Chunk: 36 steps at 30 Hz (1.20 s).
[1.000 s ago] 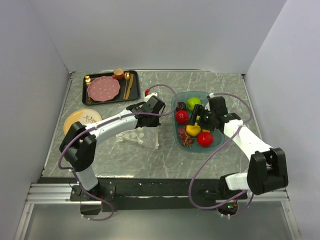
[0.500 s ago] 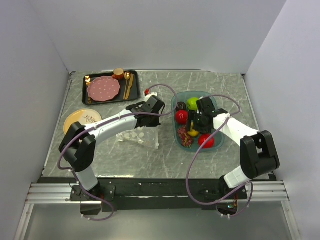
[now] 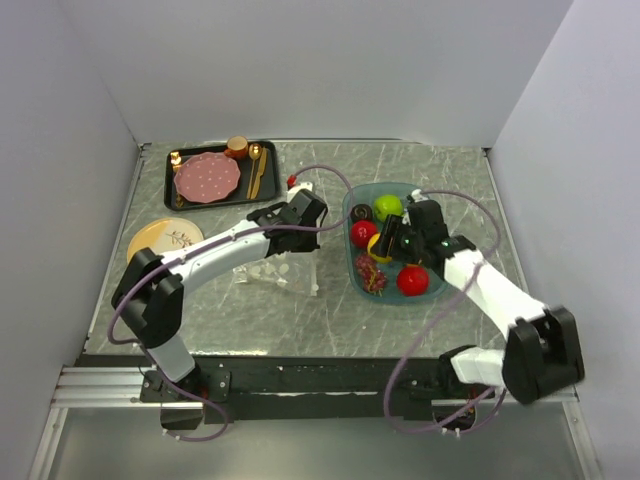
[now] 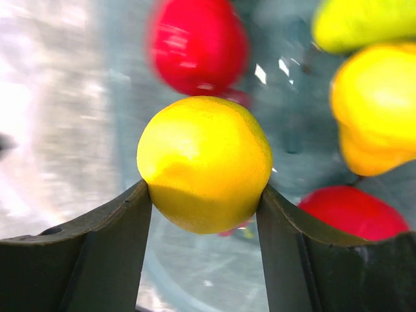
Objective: Place the food in the zip-top bag and seal the zipper
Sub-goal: Pick up the fake fruit from the bin, then place the fake fruit in the bin.
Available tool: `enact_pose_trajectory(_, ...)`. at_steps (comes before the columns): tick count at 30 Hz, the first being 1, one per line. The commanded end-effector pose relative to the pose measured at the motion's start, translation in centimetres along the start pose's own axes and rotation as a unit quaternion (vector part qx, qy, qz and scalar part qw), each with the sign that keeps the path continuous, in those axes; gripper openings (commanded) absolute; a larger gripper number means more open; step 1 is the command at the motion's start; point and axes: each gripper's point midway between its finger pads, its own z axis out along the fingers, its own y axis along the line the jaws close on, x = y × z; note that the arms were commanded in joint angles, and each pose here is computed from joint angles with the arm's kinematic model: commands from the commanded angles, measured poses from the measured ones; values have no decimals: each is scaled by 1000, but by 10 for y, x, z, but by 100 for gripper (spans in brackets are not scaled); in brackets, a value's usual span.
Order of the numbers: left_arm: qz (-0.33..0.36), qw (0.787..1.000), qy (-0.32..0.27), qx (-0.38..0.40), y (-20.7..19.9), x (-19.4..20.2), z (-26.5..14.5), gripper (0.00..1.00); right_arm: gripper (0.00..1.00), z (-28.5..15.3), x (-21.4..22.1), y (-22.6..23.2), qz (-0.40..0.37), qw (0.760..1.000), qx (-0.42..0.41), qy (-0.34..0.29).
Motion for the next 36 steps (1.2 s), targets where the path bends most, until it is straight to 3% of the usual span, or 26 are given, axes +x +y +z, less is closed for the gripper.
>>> enact_pose_trajectory(1, -7, 999, -35, 22, -3, -18, -19, 1, 18, -27, -29, 38, 30, 991, -95, -87)
enact_pose_trajectory(6, -6, 999, -32, 14, 0, -17, -19, 1, 20, 6, -4, 7, 23, 999, -17, -18)
enact_pose_trajectory(13, -4, 999, -42, 28, -4, -24, -29, 1, 28, 23, 2, -16, 17, 999, 43, -6)
enact_pose_trajectory(16, 3, 998, -44, 38, -7, -26, -33, 1, 40, 22, -1, -16, 15, 999, 47, -4)
enact_pose_trajectory(17, 3, 998, -44, 43, -8, -27, -36, 1, 50, 22, -4, -16, 14, 999, 50, -6)
enact_pose_trajectory(19, 7, 998, -42, 45, -7, -25, -36, 1, 57, 21, -2, -18, 5, 998, 60, 7)
enact_pose_trajectory(20, 8, 998, -40, 45, -7, -24, -36, 1, 67, 19, -5, -17, 2, 998, 64, 4)
enact_pose_trajectory(22, 10, 998, -39, 46, -6, -22, -36, 1, 72, 9, -12, -12, 0, 998, 54, -13)
enact_pose_trajectory(28, 0, 997, -38, 60, -10, -19, -34, 1, 80, -13, -17, 17, 25, 998, -29, -56)
enact_pose_trajectory(36, 6, 997, -36, 62, -11, -18, -33, 1, 85, 7, -7, -8, 9, 999, 43, -20)
